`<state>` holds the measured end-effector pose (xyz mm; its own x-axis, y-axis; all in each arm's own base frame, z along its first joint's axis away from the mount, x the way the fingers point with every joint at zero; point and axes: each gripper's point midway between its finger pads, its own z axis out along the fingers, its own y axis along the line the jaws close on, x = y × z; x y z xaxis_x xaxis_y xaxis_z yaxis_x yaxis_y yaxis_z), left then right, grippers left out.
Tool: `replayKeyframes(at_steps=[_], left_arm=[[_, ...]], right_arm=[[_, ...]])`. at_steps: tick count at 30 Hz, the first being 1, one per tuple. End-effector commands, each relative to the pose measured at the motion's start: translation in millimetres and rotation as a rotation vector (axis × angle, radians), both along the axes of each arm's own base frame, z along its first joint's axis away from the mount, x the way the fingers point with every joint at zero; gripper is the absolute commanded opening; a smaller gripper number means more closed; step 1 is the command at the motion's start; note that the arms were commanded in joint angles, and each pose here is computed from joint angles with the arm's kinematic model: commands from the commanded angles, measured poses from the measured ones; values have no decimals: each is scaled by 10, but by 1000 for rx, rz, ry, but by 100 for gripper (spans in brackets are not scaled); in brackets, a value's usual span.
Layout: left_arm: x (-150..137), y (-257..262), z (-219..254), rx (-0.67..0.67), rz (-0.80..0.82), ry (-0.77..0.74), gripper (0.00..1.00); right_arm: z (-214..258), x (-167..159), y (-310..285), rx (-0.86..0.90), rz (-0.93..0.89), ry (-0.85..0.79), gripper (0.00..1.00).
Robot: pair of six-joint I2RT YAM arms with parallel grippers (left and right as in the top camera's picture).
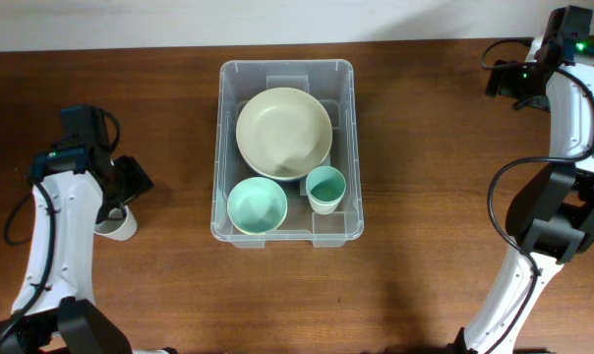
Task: Pack container
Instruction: 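Release the mint cup and move left gripper to white cup, then grasp the rim of the white cup with the left gripper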
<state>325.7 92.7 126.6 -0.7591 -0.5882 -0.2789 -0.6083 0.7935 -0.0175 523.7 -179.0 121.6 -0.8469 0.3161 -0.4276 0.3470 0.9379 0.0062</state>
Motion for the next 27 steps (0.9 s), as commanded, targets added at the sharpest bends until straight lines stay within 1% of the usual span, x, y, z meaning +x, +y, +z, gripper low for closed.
replayKeyframes(at_steps=[1, 11, 12, 15, 19, 20, 22, 23, 27], left_arm=[[-26, 101, -79, -11, 49, -4, 70], [-19, 125, -497, -21, 55, 41, 64], [-21, 127, -524, -22, 56, 49, 63], [-33, 173, -565, -8, 65, 64, 55], [-46, 246, -590, 19, 78, 74, 50], [-41, 250, -592, 19, 79, 73, 44], [-26, 256, -590, 22, 80, 67, 28], [-7, 262, -586, 24, 79, 59, 22], [8, 272, -583, 29, 80, 53, 20]], right_arm=[[64, -13, 8, 3, -10, -11, 99], [63, -14, 8, 3, -10, -11, 99], [64, -14, 7, 3, -10, -11, 99], [63, -14, 8, 3, -10, -11, 99], [64, -13, 8, 3, -10, -11, 99], [63, -14, 8, 3, -10, -11, 99], [64, -13, 8, 3, -10, -11, 99], [63, -14, 8, 3, -10, -11, 99], [64, -13, 8, 3, -10, -11, 99]])
